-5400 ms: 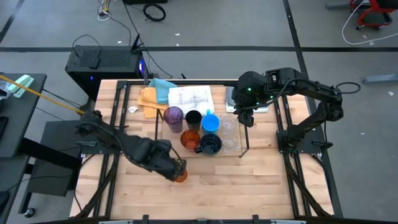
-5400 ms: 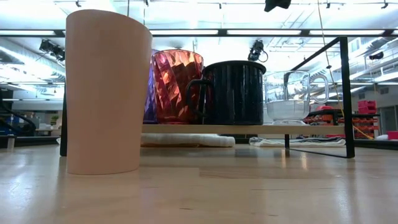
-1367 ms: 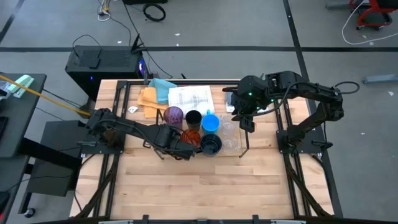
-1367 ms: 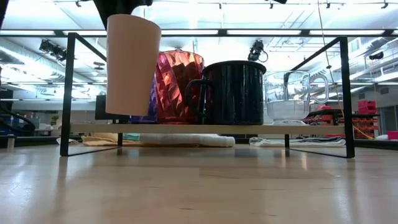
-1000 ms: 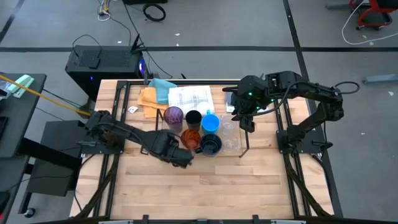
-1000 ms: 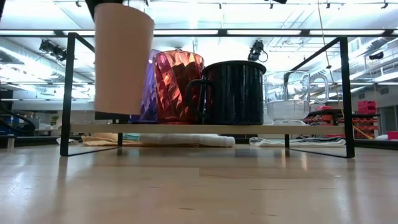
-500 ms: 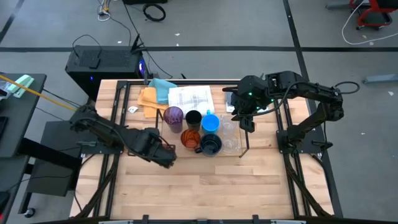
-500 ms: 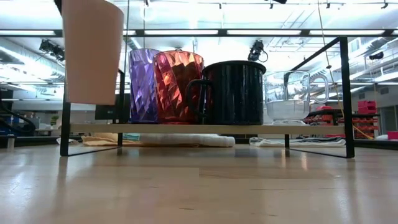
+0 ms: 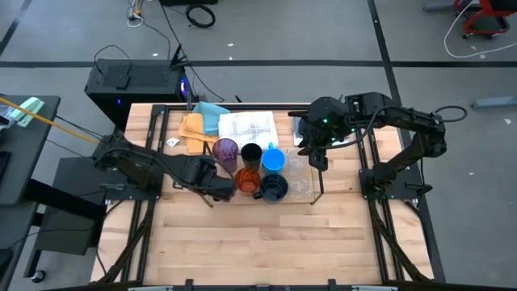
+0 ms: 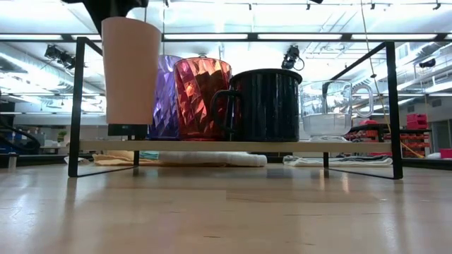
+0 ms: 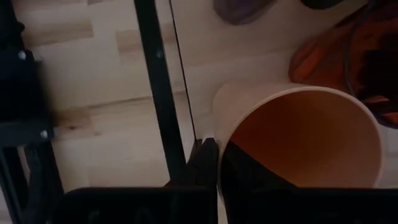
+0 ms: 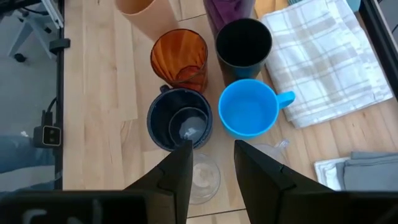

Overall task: Stack small to large cups/mugs on shelf
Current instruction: Put the orange cup on the shelf

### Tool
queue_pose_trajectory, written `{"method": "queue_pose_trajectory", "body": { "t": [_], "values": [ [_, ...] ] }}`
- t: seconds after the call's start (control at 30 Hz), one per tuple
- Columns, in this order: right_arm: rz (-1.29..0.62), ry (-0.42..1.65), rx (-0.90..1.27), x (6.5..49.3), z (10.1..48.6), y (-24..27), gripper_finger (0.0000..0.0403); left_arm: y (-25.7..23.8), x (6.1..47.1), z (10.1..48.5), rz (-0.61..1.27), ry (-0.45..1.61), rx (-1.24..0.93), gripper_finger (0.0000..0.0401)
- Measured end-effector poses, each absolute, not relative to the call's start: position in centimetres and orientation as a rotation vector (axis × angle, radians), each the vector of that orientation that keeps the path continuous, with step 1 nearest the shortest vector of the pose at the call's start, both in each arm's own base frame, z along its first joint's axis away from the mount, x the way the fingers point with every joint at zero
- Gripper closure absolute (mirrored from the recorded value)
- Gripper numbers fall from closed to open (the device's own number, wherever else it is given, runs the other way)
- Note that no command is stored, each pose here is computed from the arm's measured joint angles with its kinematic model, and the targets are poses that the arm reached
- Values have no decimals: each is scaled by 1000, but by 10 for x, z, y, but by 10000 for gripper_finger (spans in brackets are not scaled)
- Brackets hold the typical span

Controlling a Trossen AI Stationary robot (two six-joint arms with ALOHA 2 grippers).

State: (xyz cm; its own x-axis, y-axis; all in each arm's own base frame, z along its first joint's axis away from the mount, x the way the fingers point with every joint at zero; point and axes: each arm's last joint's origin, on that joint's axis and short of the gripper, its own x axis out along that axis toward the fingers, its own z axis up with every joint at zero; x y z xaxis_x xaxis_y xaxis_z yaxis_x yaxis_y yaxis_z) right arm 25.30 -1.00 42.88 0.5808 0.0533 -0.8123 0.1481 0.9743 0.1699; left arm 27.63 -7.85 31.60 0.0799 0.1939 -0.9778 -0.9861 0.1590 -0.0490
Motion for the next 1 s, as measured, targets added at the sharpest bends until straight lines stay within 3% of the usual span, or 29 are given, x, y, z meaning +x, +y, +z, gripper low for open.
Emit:
{"method": "queue_pose_trajectory", "body": {
  "t": [1.0],
  "values": [
    [-61, 954, 238, 253, 429, -10, 279, -56, 288, 292, 1092, 1114, -978, 392]
  ]
}}
